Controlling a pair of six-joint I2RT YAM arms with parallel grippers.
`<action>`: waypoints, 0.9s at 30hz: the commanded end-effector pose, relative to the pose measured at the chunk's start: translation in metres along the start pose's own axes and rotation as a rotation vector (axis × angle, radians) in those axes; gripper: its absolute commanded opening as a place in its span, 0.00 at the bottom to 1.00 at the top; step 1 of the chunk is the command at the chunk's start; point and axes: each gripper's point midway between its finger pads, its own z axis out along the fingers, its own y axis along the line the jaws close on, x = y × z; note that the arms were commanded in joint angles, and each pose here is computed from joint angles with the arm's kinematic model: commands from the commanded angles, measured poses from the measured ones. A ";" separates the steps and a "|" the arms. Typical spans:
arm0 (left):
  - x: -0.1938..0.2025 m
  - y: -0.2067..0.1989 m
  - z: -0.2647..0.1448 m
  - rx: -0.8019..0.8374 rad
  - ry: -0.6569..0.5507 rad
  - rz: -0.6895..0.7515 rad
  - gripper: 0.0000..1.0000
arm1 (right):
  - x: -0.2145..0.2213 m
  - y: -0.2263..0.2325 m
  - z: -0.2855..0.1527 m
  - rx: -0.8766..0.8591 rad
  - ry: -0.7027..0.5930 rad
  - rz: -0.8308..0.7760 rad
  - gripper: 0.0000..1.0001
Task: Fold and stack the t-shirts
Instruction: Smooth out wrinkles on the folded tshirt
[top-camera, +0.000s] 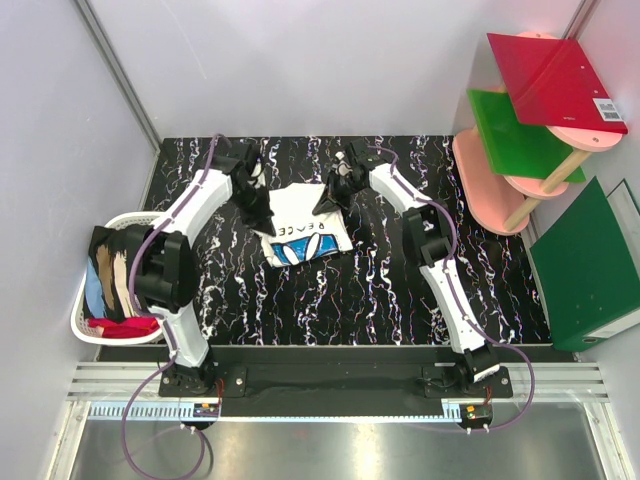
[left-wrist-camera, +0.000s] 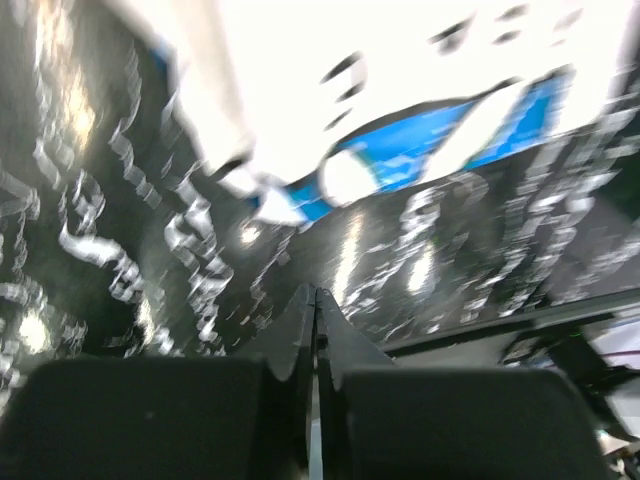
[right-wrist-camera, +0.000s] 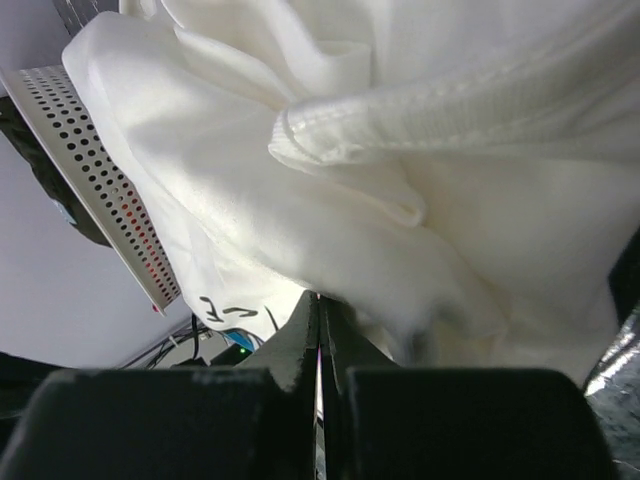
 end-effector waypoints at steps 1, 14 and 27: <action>-0.036 -0.039 0.006 0.164 -0.065 0.000 0.00 | -0.016 0.014 -0.033 0.007 -0.075 -0.036 0.00; -0.025 0.046 0.099 -0.123 0.147 -0.203 0.00 | -0.017 -0.010 -0.027 0.059 -0.075 0.006 0.00; -0.082 -0.022 -0.019 0.087 -0.259 -0.016 0.00 | -0.043 0.058 -0.104 0.103 -0.301 -0.282 0.00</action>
